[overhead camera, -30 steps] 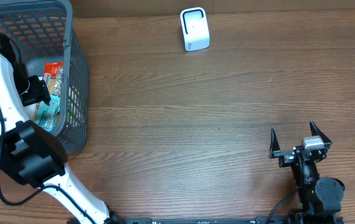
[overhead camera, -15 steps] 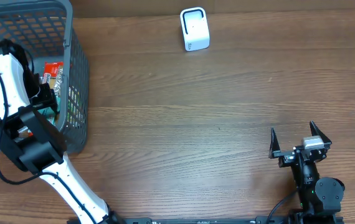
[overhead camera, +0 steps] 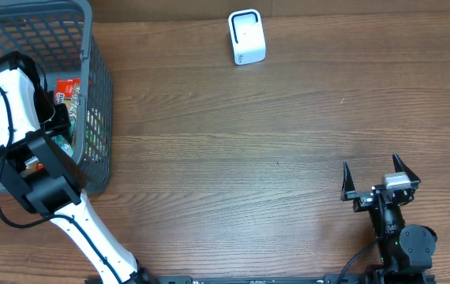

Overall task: Scan the item barcode
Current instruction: 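Reach the left gripper into the basket and grasp the teal snack, then carry the teal snack with the left gripper to the white scanner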

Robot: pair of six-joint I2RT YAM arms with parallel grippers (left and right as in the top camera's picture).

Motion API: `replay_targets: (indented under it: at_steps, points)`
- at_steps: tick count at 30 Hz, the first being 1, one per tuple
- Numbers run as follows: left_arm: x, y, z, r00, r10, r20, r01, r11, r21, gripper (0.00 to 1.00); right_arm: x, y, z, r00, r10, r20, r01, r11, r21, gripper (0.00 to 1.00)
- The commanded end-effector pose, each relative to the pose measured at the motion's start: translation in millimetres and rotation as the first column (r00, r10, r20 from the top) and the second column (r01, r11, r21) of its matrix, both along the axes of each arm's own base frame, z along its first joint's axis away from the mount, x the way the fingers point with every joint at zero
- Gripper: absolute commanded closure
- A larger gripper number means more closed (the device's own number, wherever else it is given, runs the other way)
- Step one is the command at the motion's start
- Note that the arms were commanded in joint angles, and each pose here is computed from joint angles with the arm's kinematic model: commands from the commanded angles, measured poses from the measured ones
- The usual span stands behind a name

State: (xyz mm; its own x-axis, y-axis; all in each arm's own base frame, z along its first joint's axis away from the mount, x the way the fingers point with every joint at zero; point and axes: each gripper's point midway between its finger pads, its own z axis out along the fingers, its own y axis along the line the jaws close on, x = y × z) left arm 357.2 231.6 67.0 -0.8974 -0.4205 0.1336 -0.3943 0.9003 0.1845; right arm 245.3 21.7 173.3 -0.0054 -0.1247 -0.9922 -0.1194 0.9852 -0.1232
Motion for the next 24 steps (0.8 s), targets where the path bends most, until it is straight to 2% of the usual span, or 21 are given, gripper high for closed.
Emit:
replay_targets:
  at_steps: [1, 7, 10, 13, 16, 19, 21, 24]
  points:
    - [5, -3, -5, 1.000, -0.010, 0.003, 0.010, 1.000, -0.012, 0.96, 0, 1, -2, 1.000, 0.004, 0.005, -0.004, 1.000, -0.003, 0.00]
    - [15, 0, 20, 0.997, 0.052, 0.061, -0.053, 0.999, 0.009, 0.96, 0, 1, -2, 1.000, 0.004, 0.005, -0.004, 1.000, -0.003, 0.00]
    - [33, -5, 55, 0.984, 0.063, 0.168, -0.060, 0.998, -0.022, 0.96, 0, 1, -2, 1.000, 0.004, 0.005, -0.004, 1.000, -0.004, 0.00]
    - [60, -20, 107, 0.931, 0.072, 0.358, -0.038, 0.994, -0.101, 0.96, 0, 1, -2, 1.000, 0.004, 0.005, -0.004, 1.000, -0.003, 0.00]
    - [88, -48, 171, 0.809, 0.072, 0.583, 0.056, 0.978, -0.199, 0.96, 0, 1, -2, 1.000, 0.004, 0.005, -0.004, 1.000, -0.003, 0.00]
    - [105, -82, 243, 0.620, 0.070, 0.781, 0.213, 0.943, -0.254, 0.96, 0, 1, -2, 1.000, 0.004, 0.005, -0.004, 1.000, -0.003, 0.00]
    - [107, -100, 288, 0.494, 0.098, 0.864, 0.286, 0.920, -0.268, 0.96, 0, 1, -2, 1.000, 0.004, 0.005, -0.004, 1.000, -0.004, 0.00]
    - [104, -124, 336, 0.369, 0.150, 0.917, 0.385, 0.873, -0.298, 0.96, 0, 1, -2, 1.000, 0.004, 0.005, -0.004, 1.000, -0.003, 0.00]
